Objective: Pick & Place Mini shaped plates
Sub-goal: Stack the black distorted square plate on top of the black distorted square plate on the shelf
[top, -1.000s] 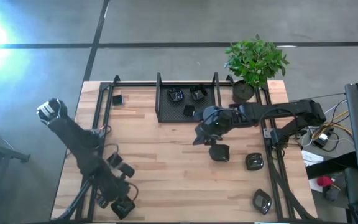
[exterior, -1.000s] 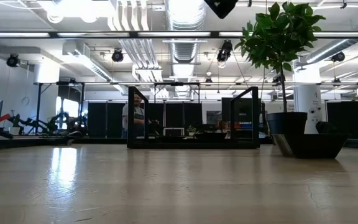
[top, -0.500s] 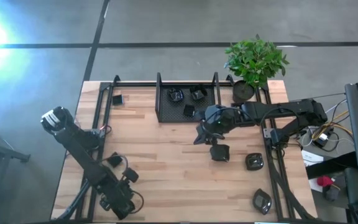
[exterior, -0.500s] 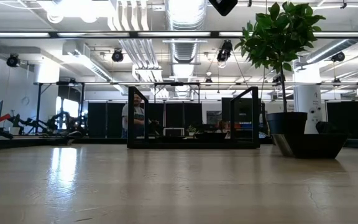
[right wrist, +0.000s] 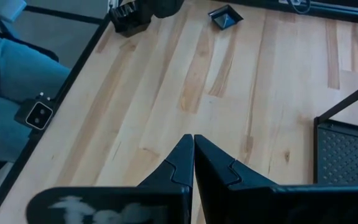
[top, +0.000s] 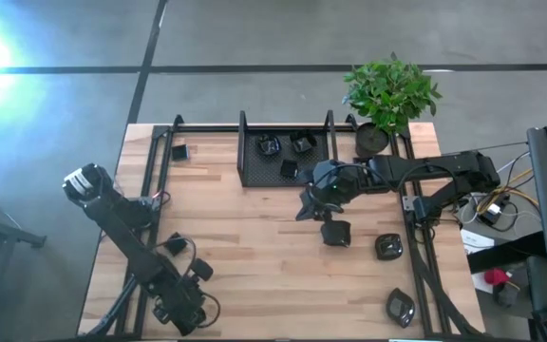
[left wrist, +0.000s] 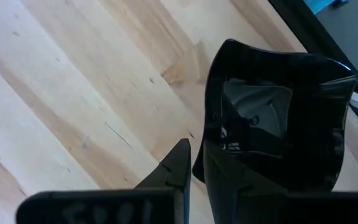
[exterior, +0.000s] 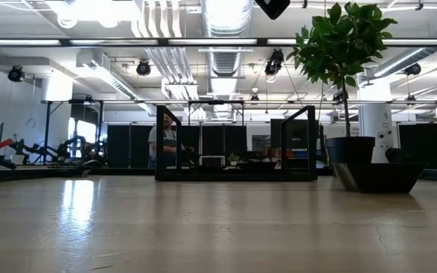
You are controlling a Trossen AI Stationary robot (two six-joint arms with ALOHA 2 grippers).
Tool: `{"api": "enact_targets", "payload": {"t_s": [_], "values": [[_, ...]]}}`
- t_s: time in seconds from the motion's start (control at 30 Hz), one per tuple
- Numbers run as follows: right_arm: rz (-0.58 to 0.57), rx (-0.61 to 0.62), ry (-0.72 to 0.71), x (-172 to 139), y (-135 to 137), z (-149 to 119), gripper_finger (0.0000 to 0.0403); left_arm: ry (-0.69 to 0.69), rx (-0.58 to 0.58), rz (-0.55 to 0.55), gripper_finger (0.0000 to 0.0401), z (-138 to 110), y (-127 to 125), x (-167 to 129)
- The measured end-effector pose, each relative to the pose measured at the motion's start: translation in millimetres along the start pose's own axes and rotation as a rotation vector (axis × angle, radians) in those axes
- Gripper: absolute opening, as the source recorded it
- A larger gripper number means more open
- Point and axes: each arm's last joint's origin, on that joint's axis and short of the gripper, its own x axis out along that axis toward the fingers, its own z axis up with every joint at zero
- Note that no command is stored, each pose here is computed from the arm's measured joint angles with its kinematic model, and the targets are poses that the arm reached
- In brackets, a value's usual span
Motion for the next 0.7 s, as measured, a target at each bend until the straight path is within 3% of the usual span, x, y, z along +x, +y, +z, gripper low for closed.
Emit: {"api": "enact_targets", "payload": {"t_s": [0.7], "values": [[0.001,0.004,0.017,-2.0,0.6,-1.9,0.0011,-0.046,-0.032,-0.035,0.0037,-4.5,-1.4,9.5]]}}
